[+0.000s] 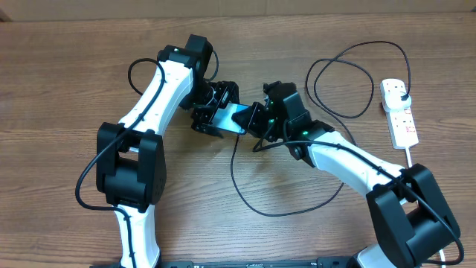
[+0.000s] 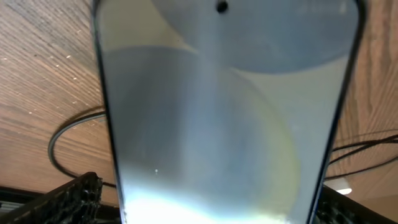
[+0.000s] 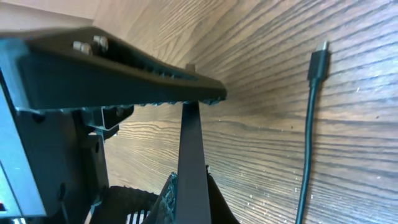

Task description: Plug charger to phone and switch on socket

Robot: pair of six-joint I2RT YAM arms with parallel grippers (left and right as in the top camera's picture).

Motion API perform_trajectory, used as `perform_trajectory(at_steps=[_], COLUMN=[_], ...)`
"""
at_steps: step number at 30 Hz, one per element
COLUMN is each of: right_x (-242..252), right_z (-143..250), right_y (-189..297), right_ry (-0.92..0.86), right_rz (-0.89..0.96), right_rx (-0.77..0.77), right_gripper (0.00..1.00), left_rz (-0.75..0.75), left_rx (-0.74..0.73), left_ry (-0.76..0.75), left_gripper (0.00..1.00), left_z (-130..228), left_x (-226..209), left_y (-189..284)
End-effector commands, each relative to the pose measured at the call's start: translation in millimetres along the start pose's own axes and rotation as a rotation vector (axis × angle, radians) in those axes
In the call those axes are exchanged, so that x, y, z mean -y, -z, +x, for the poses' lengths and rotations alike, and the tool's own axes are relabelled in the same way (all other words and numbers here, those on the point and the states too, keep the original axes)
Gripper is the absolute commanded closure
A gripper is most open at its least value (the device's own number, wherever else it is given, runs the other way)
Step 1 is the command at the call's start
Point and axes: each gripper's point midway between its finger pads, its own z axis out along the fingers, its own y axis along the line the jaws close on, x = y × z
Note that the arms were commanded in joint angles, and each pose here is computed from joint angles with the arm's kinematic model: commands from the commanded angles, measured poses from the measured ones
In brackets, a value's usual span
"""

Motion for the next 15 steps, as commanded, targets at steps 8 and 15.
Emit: perform_trajectory(at_steps=[8, 15], right_x=[-23.3, -32.9], right_z=[-34.2, -53.3], right_y=[45.6, 71.8], right_ry=[-0.022, -0.027], right_rz=[-0.077, -0.128], right_rx=[0.059, 0.103], right_gripper=[0.96, 0.96], left_rz=[0.327, 0.715], left_rx=[-0.211, -0.468], left_ry=[-0.469, -0.817], left_gripper=[0.0, 0.01], left_z=[18.6, 53.5], left_x=[53.2, 85.0], left_y=[40.3, 103.8])
